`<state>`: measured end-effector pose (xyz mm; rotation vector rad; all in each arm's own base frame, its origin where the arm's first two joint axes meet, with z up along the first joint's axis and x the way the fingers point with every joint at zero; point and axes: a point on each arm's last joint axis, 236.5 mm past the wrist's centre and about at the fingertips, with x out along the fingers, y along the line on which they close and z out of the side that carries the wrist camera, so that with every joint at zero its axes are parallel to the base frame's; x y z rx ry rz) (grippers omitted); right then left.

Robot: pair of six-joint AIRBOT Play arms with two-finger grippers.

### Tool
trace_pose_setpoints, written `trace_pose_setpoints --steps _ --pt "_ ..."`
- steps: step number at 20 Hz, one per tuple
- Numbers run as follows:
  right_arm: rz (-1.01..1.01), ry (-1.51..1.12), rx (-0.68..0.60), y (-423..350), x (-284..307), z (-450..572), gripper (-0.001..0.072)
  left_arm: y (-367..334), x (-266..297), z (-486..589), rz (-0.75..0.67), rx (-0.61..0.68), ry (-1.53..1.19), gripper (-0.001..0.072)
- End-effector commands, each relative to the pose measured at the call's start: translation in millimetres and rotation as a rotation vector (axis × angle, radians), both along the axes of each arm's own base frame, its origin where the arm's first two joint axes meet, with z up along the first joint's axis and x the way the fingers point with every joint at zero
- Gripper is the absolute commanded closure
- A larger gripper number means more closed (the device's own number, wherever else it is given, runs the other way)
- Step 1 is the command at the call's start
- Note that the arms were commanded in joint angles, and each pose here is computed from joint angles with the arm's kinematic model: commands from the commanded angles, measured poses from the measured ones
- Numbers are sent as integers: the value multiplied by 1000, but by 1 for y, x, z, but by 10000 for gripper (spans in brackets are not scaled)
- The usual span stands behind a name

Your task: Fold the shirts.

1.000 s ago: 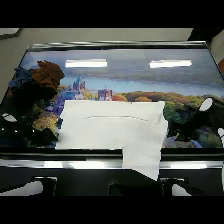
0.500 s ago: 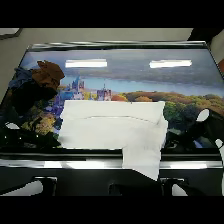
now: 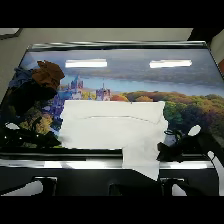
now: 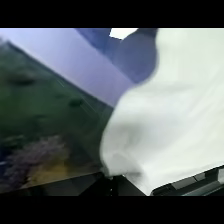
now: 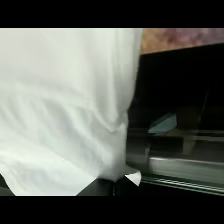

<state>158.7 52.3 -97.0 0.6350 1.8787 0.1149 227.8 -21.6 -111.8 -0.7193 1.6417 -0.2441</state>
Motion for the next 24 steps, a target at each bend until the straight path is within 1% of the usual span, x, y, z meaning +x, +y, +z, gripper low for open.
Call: trace_pose_setpoints --steps 1,4,7,8,11,13,14,16,19,22,24 --pt "16 -63 80 14 11 9 659 0 2 11 -28 -8 -18 678" --pt "25 -214 39 2 54 41 660 6 39 56 -33 5 -173 681" --pt "-54 -420 -50 -18 123 85 665 13 83 102 14 13 -299 683" --pt "-71 -480 -66 -22 140 96 665 15 95 111 5 29 -331 682" --pt "-125 -619 -68 -29 192 124 665 18 137 129 20 69 -404 683" --pt "-183 -683 -97 -43 229 130 665 21 170 134 42 78 -421 682" --pt "-218 -686 -102 -48 243 127 665 20 185 131 47 71 -410 682" --pt "-277 -680 -54 -45 267 113 664 12 211 118 44 52 -381 682" --pt "-393 -656 8 -42 295 83 662 -6 238 88 -4 31 -343 680" --pt "-423 -607 7 -45 300 53 660 -15 248 57 -9 19 -289 680" --pt "-424 -574 5 -46 298 37 660 -16 245 36 30 6 -217 680"
